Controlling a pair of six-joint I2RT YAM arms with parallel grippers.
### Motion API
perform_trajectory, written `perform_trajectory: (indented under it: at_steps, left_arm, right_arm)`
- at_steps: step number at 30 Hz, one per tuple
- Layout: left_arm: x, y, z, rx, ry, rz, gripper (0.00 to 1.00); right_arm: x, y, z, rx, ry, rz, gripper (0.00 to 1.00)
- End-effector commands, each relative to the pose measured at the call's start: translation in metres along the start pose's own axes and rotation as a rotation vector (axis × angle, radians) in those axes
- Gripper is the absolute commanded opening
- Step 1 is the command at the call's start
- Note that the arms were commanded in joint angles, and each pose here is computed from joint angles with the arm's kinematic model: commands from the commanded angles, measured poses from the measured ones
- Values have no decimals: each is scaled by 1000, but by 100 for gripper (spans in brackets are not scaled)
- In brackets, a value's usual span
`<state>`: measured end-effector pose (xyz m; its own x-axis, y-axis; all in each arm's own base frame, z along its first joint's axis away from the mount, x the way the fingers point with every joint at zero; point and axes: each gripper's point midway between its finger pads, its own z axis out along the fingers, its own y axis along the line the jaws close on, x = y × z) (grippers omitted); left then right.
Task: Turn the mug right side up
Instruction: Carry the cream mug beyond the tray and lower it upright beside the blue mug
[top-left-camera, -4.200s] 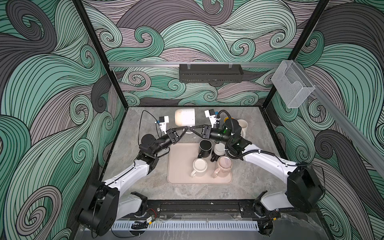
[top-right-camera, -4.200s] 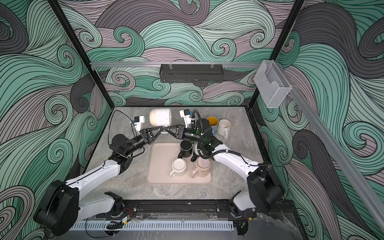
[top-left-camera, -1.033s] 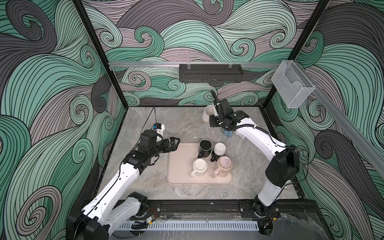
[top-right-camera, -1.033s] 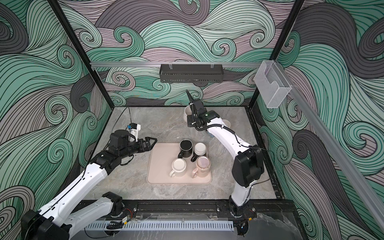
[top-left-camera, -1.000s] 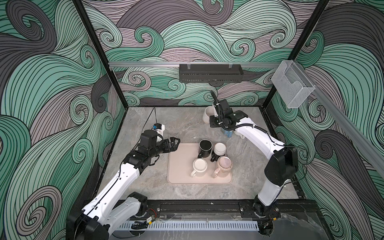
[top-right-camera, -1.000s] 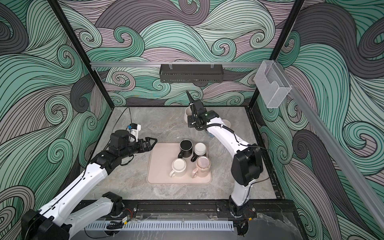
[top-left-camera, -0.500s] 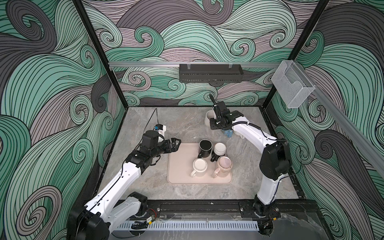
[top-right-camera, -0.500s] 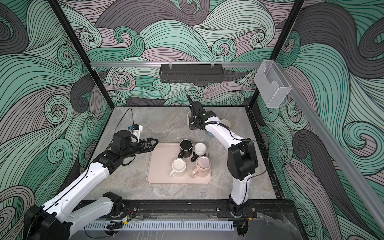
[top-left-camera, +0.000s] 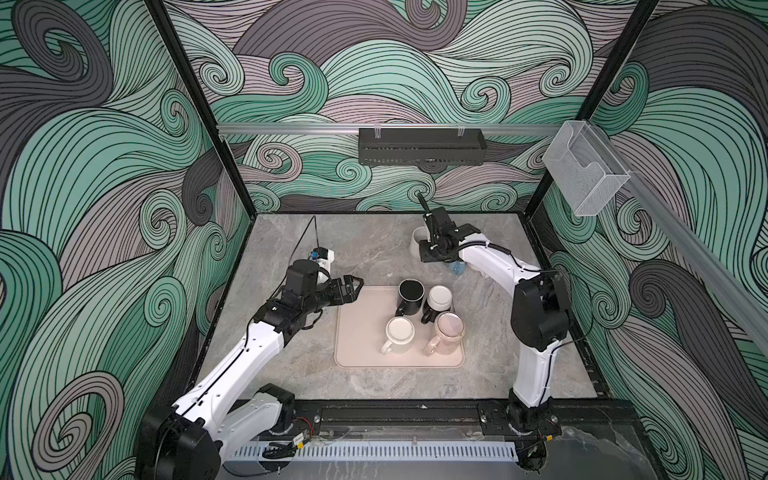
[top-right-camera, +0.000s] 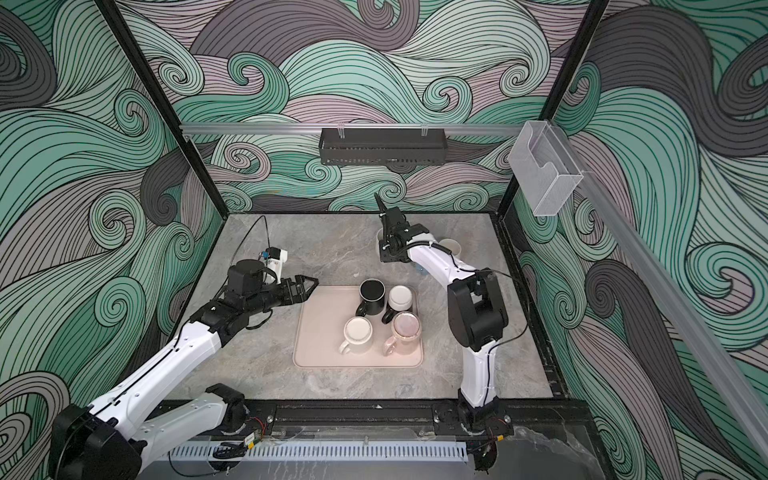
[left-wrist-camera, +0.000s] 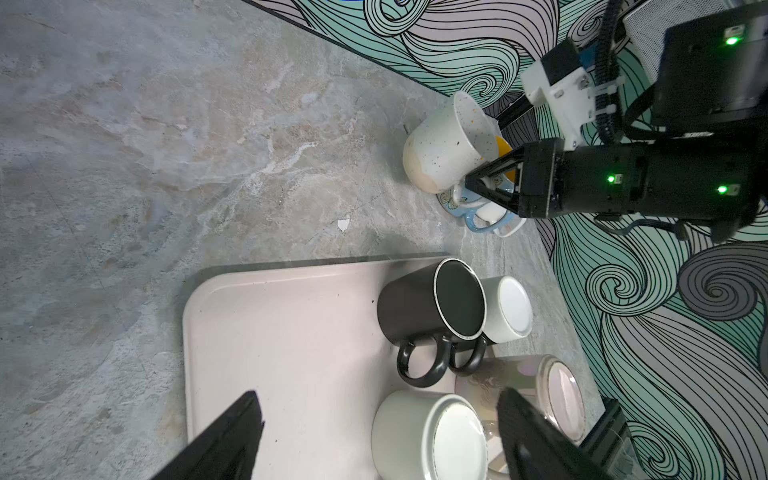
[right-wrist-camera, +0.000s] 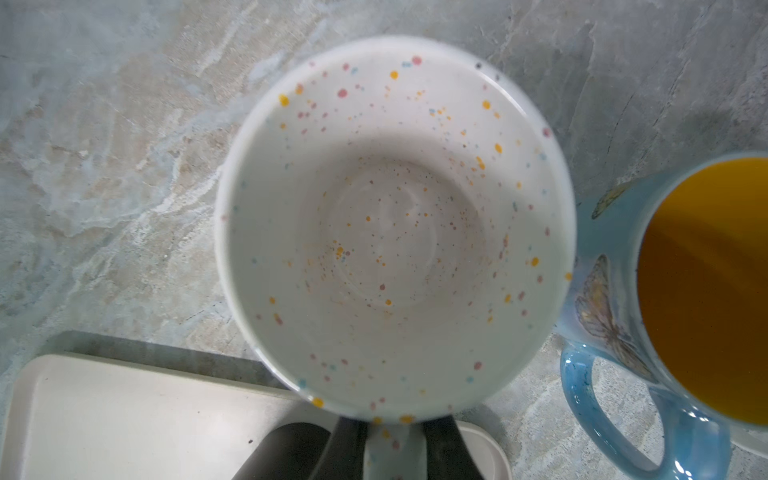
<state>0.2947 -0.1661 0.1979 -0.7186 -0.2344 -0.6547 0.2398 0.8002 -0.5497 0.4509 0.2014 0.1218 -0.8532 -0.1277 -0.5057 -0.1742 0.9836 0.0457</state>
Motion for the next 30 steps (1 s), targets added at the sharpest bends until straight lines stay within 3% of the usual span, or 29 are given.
perform_trajectory:
  at_steps: [1, 30]
  left_arm:
    - [1, -7, 3, 30, 13, 24, 89]
    - [0, -7, 10, 30, 25, 15, 89]
  right_arm:
    - [-25, 0, -7, -15, -93, 16, 0]
    - [1, -31, 10, 87, -44, -18, 0]
